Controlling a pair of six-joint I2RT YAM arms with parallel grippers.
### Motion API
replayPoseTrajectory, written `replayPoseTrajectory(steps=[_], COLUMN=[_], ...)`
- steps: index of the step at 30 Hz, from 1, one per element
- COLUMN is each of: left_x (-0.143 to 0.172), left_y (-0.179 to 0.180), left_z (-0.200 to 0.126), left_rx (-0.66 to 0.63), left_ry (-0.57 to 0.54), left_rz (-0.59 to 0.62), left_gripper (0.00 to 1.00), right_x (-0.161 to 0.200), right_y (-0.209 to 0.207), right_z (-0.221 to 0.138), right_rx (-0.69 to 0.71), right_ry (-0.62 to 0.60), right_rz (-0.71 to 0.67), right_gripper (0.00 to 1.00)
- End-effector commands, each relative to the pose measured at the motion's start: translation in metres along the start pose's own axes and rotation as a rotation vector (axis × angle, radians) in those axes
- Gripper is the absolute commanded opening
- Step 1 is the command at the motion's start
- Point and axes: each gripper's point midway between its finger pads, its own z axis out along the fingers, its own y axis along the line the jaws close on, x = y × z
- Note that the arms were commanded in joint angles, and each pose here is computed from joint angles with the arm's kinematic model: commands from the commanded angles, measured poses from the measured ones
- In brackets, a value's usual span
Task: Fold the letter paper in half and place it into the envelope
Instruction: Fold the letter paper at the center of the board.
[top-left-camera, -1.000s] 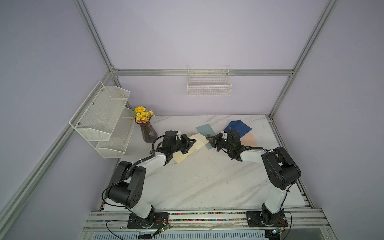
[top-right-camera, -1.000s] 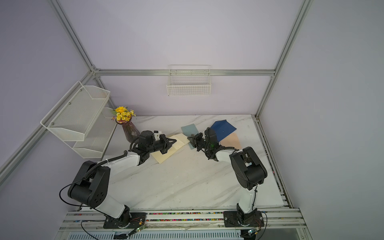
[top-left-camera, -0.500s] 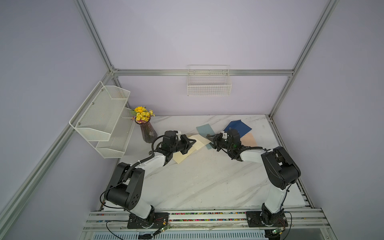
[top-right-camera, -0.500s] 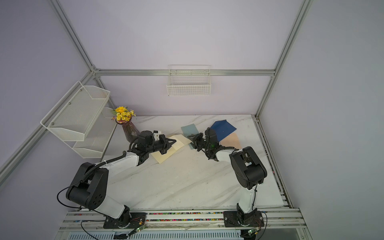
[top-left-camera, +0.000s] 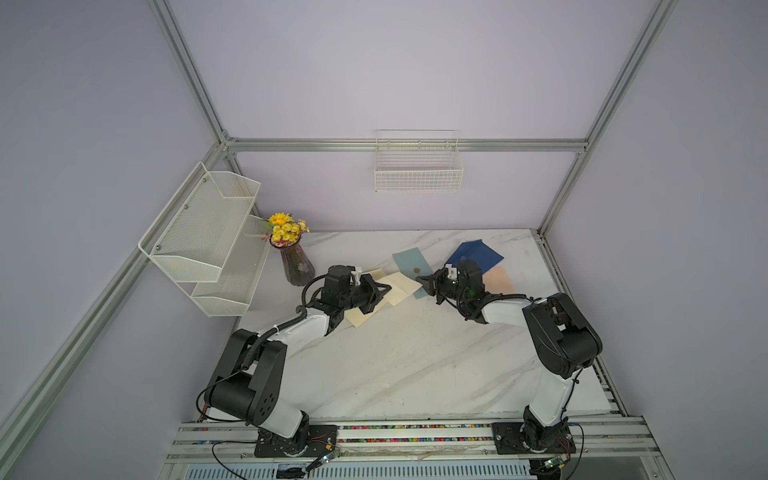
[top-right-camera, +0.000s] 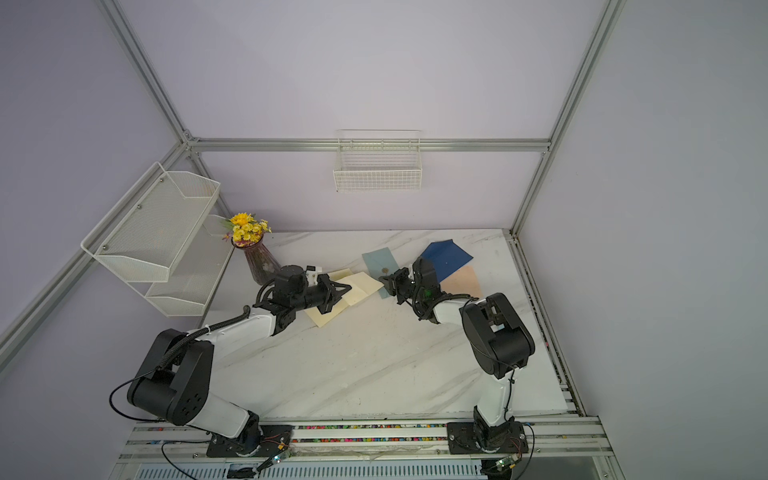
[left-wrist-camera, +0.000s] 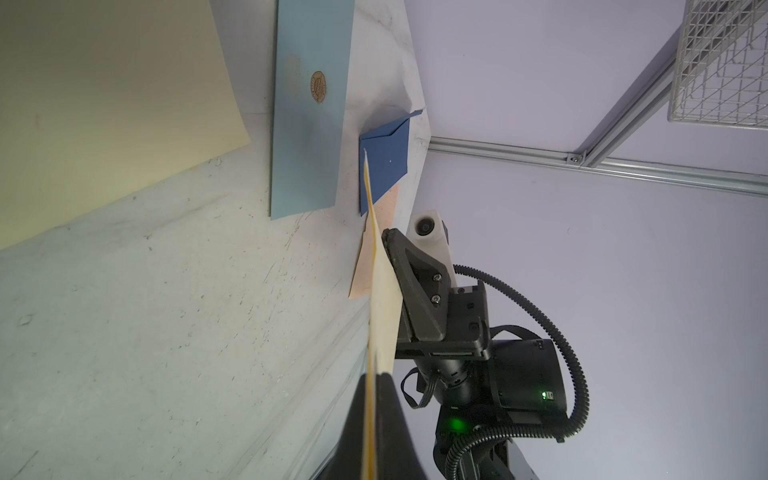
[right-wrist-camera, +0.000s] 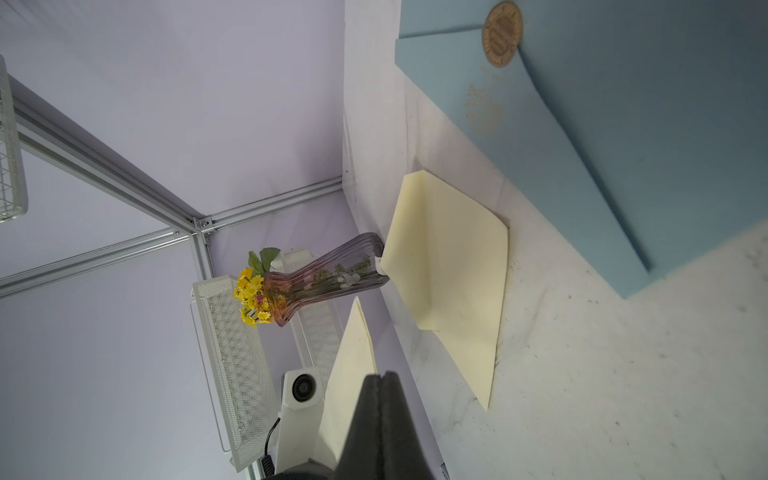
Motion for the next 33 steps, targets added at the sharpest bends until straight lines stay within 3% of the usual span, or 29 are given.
replayPoseTrajectory(steps=[1, 5, 6, 7, 9, 11, 17, 33], left_x=[0.003, 0.002, 0.002, 0.002, 0.002, 0.002, 0.003, -0.002], left_y=[-0.023, -0.027, -0.028, -0.03, -0.033, -0.037, -0.039, -0.023], left_z=[-0.007, -0.007, -0.007, -0.006, -0.006, -0.006, -0.005, 0.013], left_rx=[0.055, 0.053, 0.05, 0.046, 0.038, 0.039, 0.049, 0.068], left_ry=[0.004, 0.012, 0.017, 0.022, 0.032, 0.038, 0.05, 0.062], left_rz=[0.069, 0.098, 0.111, 0.125, 0.158, 0.192, 0.256, 0.213], left_gripper=[0.0, 0.0, 0.0, 0.0, 0.0, 0.0, 0.0, 0.0], right_x=[-0.002, 0.0, 0.002, 0.003, 0.006, 0.008, 0.02, 0.053], right_y=[0.008, 0.009, 0.009, 0.01, 0.01, 0.012, 0.017, 0.017], right_z=[-0.004, -0.004, -0.005, -0.006, -0.009, -0.013, -0.02, -0.018], right_rx=[-0.028, -0.023, -0.02, -0.012, 0.028, 0.08, 0.141, 0.106], right_ry=[-0.015, -0.002, 0.007, 0.013, 0.029, 0.044, 0.105, 0.21], right_rz=[-0.002, -0.021, -0.033, -0.055, -0.12, -0.206, -0.324, -0.362], right_gripper=[0.0, 0.0, 0.18, 0.45, 0.8, 0.93, 0.97, 0.97])
